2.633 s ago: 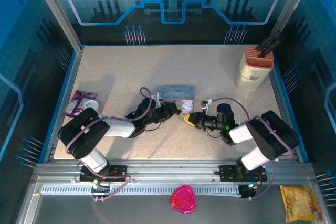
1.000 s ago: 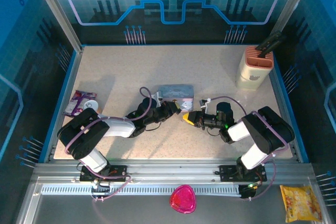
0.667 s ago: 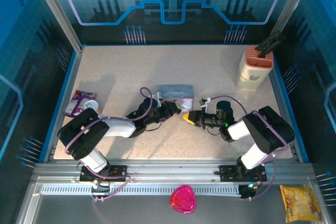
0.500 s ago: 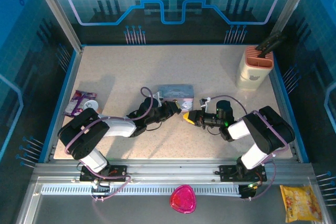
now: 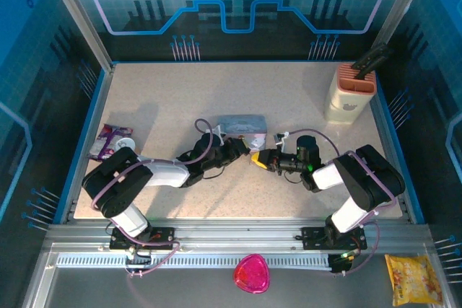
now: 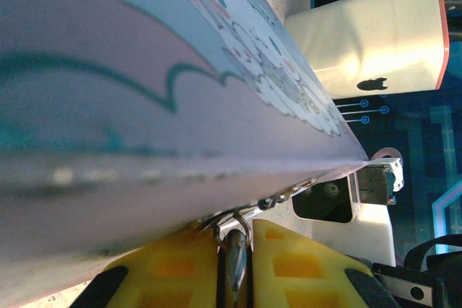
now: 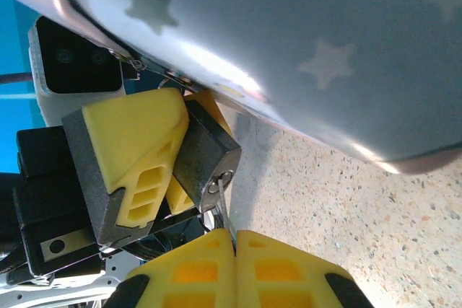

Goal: Unlock a padlock with a key

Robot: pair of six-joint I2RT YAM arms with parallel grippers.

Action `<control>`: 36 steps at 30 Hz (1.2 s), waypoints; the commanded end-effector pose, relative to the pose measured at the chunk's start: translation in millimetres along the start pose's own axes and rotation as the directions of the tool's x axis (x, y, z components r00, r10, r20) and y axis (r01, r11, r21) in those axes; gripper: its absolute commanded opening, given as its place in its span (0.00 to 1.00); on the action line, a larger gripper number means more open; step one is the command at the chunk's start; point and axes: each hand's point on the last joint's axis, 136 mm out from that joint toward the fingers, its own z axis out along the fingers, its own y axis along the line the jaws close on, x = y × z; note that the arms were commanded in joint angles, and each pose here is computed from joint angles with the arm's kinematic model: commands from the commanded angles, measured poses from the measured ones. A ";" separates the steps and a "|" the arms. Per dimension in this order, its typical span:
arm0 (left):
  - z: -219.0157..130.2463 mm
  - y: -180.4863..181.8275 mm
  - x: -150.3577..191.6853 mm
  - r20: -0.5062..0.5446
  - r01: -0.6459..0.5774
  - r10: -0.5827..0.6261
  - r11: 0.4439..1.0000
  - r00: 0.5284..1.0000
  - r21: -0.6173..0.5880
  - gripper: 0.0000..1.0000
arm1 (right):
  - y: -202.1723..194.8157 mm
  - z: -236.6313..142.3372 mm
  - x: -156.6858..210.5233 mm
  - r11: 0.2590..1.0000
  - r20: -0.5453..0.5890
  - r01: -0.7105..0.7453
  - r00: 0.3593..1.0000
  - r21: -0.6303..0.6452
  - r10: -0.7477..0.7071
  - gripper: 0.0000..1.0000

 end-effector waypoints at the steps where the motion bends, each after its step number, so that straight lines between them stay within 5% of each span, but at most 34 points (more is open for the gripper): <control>1: -14.7 -90.5 91.1 -0.341 -0.033 0.152 0.943 0.928 0.332 0.06 | 36.0 2.8 -53.3 0.991 0.208 0.132 0.971 -0.035 -0.122 0.00; 24: -26.1 -84.7 58.7 -0.240 -0.041 0.123 0.947 0.963 0.319 0.04 | 1.1 -6.7 -43.4 0.993 0.186 0.117 0.975 0.032 -0.121 0.00; 36: -15.9 -41.4 29.3 -0.187 -0.135 0.157 0.983 0.970 0.125 0.05 | -14.1 -11.9 -14.6 0.971 0.092 0.190 0.975 0.143 -0.204 0.00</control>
